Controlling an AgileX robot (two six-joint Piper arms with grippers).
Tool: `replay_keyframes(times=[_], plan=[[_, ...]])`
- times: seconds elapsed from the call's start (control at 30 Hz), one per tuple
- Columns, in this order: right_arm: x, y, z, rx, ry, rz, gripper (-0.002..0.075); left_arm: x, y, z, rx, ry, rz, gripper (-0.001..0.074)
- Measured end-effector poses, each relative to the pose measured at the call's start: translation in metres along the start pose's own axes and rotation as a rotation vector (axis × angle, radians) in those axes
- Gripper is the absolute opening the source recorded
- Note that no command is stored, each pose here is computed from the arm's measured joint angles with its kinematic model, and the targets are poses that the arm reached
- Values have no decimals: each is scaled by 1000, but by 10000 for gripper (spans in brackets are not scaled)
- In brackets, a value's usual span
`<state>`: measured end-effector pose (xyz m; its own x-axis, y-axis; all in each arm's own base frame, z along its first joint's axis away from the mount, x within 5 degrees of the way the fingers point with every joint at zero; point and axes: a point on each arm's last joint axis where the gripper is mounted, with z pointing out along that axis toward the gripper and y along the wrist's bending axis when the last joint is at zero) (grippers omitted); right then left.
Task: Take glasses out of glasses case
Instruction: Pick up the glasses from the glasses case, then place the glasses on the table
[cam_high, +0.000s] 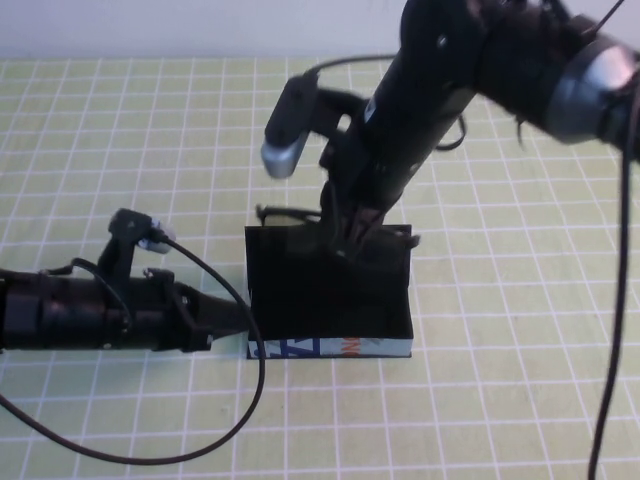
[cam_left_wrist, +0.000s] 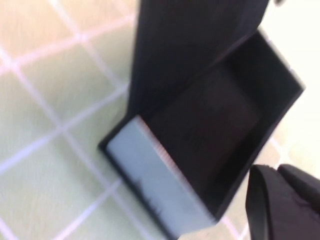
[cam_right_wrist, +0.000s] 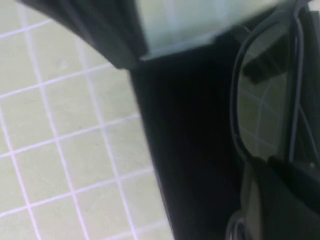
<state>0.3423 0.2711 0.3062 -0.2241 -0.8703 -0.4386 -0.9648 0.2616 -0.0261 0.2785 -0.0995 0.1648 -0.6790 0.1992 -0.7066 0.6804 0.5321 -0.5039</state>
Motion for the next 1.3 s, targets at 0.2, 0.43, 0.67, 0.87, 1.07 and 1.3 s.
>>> replay_keyframes(times=[0.2,0.43,0.67,0.87,1.07,1.3], plan=[[2,7,-53,137,-18,122,15,-18,-21,-18,-11,-70,66,-4],[53,7,-100,221,-16,451,15,-30,-42,-36,-18,-110,151,-4],[134,-1,-68,194,6,837,15,-41,-64,-56,-46,-172,203,-4],[168,6,-19,139,-47,1019,15,-43,-76,-66,-55,-186,224,-4],[184,6,19,120,-52,1123,15,-42,-78,-67,-58,-167,229,-4],[191,2,41,100,-9,1158,71,-41,-79,-68,-57,-160,232,-4]])
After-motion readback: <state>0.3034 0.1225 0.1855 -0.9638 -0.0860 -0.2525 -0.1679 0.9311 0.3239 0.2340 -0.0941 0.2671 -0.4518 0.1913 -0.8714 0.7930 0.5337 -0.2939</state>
